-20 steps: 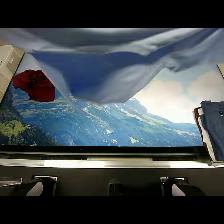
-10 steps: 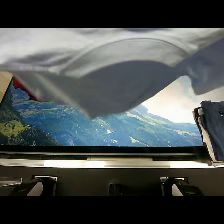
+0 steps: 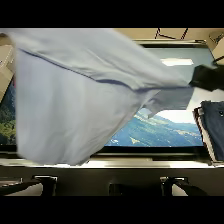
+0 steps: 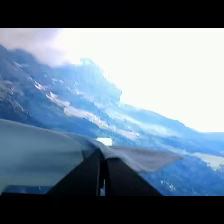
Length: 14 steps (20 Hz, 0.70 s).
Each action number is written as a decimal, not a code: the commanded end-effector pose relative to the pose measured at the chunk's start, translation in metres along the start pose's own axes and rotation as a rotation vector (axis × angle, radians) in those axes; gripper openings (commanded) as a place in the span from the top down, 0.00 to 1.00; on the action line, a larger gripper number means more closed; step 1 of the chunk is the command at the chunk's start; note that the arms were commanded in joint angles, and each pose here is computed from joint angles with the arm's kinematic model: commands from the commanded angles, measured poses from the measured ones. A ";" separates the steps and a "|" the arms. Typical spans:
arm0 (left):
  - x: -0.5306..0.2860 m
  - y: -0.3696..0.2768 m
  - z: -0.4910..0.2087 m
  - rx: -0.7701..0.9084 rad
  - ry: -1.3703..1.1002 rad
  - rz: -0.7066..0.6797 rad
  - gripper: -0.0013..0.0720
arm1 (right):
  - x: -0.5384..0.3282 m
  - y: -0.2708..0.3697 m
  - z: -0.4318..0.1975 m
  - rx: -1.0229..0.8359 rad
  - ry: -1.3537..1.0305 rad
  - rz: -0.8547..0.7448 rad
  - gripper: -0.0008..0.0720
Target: Fold the clothes and pants, and hang the long-sleeved shirts on hangers.
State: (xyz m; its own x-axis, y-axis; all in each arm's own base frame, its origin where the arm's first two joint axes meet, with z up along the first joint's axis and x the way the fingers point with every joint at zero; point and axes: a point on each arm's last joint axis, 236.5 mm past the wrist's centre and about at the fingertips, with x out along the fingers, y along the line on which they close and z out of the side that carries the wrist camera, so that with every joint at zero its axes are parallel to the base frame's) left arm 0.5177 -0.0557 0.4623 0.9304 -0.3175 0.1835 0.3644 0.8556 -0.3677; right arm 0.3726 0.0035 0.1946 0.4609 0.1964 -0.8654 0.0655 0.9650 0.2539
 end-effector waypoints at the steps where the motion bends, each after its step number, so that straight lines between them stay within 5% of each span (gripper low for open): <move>1: 0.074 0.030 -0.172 -0.077 0.309 -0.020 0.95 | 0.100 -0.028 -0.046 0.093 0.317 -0.005 0.94; 6: 0.063 0.009 -0.358 -0.226 0.785 -0.114 0.93 | 0.162 -0.046 -0.067 0.142 0.482 -0.012 0.94; 7: 0.055 0.007 -0.381 -0.273 0.858 -0.107 0.83 | 0.169 -0.048 -0.068 0.147 0.490 -0.012 0.94; 9: 0.028 0.013 -0.419 -0.343 1.028 -0.032 0.43 | 0.177 -0.050 -0.071 0.154 0.508 -0.014 0.94; 11: -0.015 0.035 -0.438 -0.357 1.224 0.092 0.20 | 0.178 -0.052 -0.072 0.146 0.513 -0.022 0.94; 12: -0.043 0.051 -0.441 -0.363 1.329 0.170 0.12 | 0.177 -0.054 -0.074 0.137 0.519 -0.026 0.94; 14: -0.119 0.084 -0.434 -0.351 1.607 0.287 0.12 | 0.174 -0.059 -0.078 0.125 0.541 -0.046 0.94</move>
State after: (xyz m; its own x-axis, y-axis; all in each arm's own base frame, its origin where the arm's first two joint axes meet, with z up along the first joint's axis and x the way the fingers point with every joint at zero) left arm 0.5353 -0.1823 0.0562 0.3283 -0.5886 -0.7388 0.1365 0.8035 -0.5795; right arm 0.3859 -0.0013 0.0008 -0.0262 0.2654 -0.9638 0.2061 0.9448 0.2546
